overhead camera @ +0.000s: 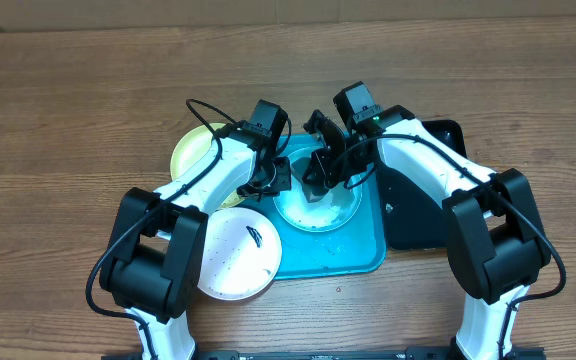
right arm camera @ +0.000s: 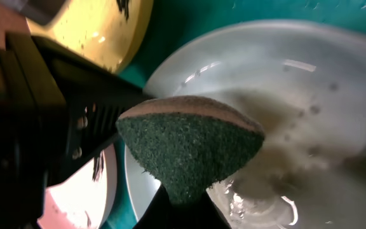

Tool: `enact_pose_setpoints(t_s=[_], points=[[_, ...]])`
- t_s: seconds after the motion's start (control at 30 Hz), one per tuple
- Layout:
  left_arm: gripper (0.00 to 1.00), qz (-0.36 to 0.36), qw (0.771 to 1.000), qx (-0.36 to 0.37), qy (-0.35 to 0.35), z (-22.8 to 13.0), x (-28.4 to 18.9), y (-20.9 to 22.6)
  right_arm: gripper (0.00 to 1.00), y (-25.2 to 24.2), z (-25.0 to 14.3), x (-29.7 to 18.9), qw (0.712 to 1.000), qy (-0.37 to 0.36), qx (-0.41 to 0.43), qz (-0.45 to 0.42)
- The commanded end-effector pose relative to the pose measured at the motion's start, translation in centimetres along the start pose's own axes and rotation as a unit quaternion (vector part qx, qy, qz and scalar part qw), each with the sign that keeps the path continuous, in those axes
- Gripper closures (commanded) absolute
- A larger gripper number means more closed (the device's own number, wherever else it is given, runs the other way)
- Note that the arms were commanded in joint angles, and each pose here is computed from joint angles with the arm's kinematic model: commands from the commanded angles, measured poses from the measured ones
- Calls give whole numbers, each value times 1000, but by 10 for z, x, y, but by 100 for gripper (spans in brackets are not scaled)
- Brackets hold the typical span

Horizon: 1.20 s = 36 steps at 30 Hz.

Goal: Clean dirty plates on tray and stack at the side
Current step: 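Scrub the teal-rimmed plate with the sponge in the right gripper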

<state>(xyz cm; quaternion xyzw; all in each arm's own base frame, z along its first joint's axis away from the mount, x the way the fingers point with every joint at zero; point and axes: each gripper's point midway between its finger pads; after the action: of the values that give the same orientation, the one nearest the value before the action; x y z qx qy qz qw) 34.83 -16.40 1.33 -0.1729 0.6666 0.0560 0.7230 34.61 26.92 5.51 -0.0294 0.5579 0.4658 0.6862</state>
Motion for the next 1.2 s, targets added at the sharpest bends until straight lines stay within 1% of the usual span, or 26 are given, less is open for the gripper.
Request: enact_pose_setpoints(t_s=[0.0, 0.13, 0.17, 0.23, 0.53, 0.8, 0.87, 1.0, 1.1, 1.17], points=[[96, 3, 1000, -3, 8, -3, 5, 3, 96, -14, 8, -8, 999, 1, -7, -53], [96, 3, 1000, -3, 8, -3, 5, 3, 96, -40, -2, -13, 991, 28, -2, -132], [96, 2, 1000, -3, 7, -2, 5, 3, 96, -55, -5, -18, 984, 37, -3, -175], [96, 2, 1000, -4, 7, -2, 5, 3, 96, -65, -6, -22, 978, 41, -4, -204], [96, 2, 1000, -3, 7, -2, 5, 3, 96, -71, -10, -13, 977, 32, -8, -210], [96, 2, 1000, -3, 7, -2, 5, 2, 96, -81, -36, 10, 978, 53, 7, -203], [96, 2, 1000, -3, 7, -2, 5, 3, 96, -75, -38, 15, 981, 52, 21, -184], [96, 2, 1000, -3, 7, -2, 5, 2, 96, -31, -35, 25, 997, 38, 32, -55], [96, 1, 1000, -3, 7, -2, 5, 2, 96, -4, -34, 26, 998, 30, 42, 25], [96, 2, 1000, -3, 7, -2, 5, 2, 96, 6, -36, 26, 997, 33, 49, 50]])
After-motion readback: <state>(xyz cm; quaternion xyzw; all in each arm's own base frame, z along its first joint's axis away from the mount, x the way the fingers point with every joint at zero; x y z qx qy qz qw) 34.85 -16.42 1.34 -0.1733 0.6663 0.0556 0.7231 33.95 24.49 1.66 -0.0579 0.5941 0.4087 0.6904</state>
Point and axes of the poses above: each gripper's point midway between its finger pads, its own x axis out along the fingers, its own y axis along the line the jaws close on, z = x × y, and after that the axes turned 15 degrees about -x, right-handed
